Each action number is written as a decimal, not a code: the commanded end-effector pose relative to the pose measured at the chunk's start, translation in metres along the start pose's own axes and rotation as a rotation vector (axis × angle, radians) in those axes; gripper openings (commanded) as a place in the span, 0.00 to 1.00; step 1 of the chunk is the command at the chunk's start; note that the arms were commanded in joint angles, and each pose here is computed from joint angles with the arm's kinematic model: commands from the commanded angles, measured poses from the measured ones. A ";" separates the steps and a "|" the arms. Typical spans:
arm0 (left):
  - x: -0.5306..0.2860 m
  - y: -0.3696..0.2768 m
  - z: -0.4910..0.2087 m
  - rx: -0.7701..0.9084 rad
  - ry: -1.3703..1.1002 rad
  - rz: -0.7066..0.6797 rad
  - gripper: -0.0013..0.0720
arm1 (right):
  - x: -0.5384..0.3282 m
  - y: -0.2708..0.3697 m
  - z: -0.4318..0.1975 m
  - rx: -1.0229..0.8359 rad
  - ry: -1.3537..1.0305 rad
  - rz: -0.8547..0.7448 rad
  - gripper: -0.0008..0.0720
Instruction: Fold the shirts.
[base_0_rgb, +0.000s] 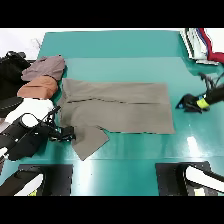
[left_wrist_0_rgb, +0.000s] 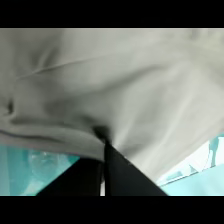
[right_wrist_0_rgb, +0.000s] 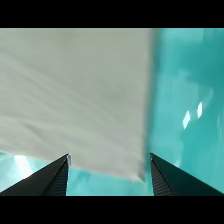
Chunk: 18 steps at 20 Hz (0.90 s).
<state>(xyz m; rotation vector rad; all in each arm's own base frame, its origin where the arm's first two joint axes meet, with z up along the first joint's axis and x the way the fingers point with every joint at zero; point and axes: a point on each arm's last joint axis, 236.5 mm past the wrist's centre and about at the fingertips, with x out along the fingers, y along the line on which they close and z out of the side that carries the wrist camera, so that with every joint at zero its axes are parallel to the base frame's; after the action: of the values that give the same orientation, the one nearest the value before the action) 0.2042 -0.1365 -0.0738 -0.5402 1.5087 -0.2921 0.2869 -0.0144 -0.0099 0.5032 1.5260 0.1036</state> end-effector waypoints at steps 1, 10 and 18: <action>-0.005 -0.011 0.001 0.051 0.006 -0.011 0.05 | 0.037 -0.050 -0.059 0.172 0.148 -0.018 0.80; -0.006 -0.011 0.002 0.054 0.004 -0.009 0.05 | 0.100 -0.007 -0.056 0.193 0.052 0.129 0.34; -0.057 -0.023 -0.063 0.168 0.094 0.002 0.05 | 0.025 -0.036 -0.096 -0.045 0.146 -0.153 0.04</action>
<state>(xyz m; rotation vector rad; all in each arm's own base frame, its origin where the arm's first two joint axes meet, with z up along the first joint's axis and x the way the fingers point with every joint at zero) 0.1732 -0.1412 -0.0322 -0.4225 1.5250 -0.4254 0.2176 0.0139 -0.0653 0.5126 1.6361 0.1215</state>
